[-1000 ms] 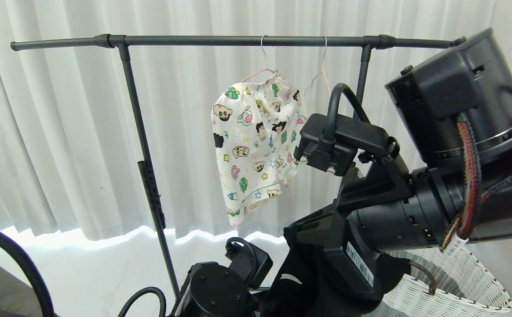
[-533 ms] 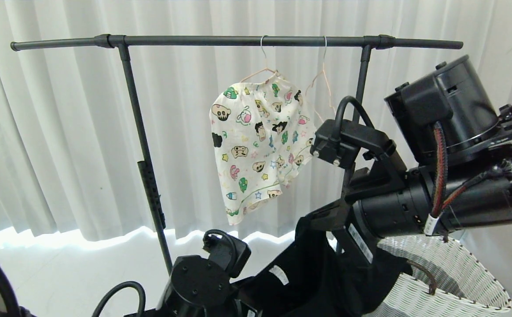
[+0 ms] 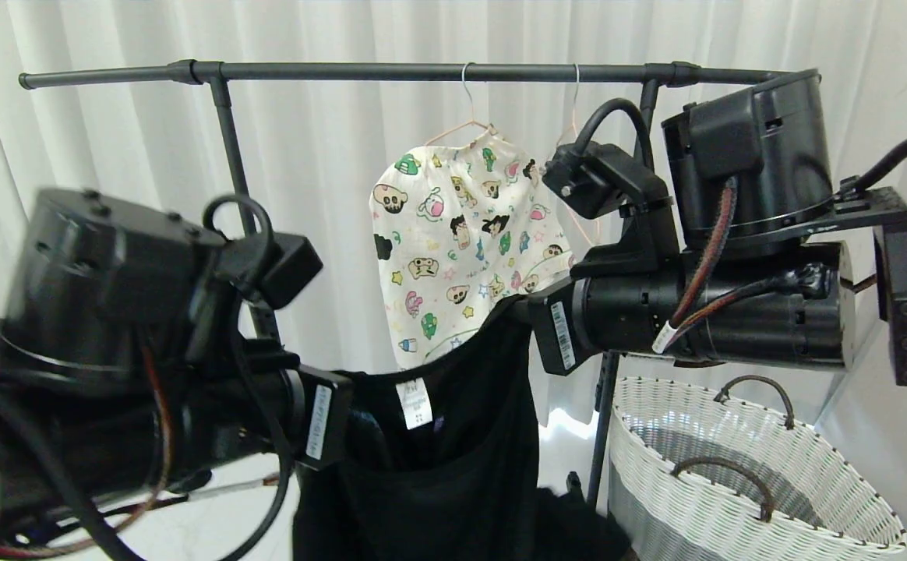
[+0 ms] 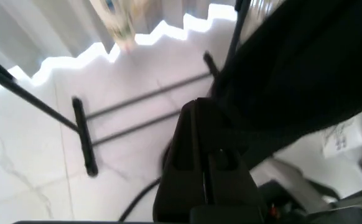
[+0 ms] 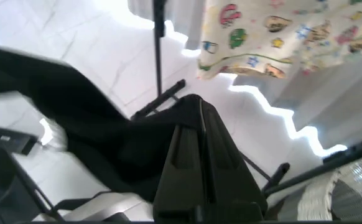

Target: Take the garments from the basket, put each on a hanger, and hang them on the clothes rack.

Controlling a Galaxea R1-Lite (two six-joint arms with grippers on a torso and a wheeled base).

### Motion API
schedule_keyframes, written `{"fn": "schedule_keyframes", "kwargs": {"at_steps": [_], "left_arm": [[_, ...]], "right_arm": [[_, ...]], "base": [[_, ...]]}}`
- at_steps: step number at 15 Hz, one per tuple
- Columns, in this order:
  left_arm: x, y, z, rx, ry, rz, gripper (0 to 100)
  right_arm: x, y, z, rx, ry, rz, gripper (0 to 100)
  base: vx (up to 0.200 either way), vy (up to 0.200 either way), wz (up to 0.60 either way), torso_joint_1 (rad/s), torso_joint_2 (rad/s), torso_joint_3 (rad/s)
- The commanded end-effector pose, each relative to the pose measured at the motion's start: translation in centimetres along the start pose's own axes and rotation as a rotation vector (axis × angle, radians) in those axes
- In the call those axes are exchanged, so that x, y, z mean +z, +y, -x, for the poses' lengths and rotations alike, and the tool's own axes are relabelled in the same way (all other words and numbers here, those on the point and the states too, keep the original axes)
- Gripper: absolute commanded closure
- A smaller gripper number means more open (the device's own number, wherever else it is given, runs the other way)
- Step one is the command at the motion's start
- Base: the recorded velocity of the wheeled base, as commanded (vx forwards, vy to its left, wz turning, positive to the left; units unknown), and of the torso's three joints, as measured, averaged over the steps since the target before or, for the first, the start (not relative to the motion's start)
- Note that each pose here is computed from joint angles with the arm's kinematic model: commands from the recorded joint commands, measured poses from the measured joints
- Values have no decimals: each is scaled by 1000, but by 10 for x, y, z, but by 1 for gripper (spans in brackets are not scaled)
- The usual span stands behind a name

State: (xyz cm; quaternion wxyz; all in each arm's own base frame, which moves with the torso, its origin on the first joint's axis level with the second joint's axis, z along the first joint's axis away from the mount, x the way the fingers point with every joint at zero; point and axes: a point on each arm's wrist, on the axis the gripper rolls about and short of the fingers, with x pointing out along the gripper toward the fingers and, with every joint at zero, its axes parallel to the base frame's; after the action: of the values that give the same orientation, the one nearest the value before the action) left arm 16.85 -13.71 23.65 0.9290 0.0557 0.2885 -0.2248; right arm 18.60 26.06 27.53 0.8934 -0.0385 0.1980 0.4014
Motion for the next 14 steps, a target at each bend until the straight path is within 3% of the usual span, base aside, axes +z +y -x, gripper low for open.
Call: {"fn": "schedule_keyframes", "kwargs": {"at_steps": [1,4,7,10,14], "left_arm": [[31,1,36,-18,-96,-90,100],[44,-11,34,-48,-125,-208,100],[69,-28,35,-100,-196,-233,100],[92,-33,44,-108,-274,-253,100],[94,-34,53,-85,-310,-368,100]], "right_arm": [[7,-15,28,-56,-53,-25,100],[12,-36,77,-114,-128,-49,100],[24,-47,115,-109,-144,-20,100],[55,-53,134,-105,-190,40,100],[77,-51,145,-57,-205,128,100]], "base": [[0,0,0,0,0,0],[0,0,0,0,0,0],[0,0,0,0,0,0],[0,0,0,0,0,0],[0,0,0,0,0,0]]}}
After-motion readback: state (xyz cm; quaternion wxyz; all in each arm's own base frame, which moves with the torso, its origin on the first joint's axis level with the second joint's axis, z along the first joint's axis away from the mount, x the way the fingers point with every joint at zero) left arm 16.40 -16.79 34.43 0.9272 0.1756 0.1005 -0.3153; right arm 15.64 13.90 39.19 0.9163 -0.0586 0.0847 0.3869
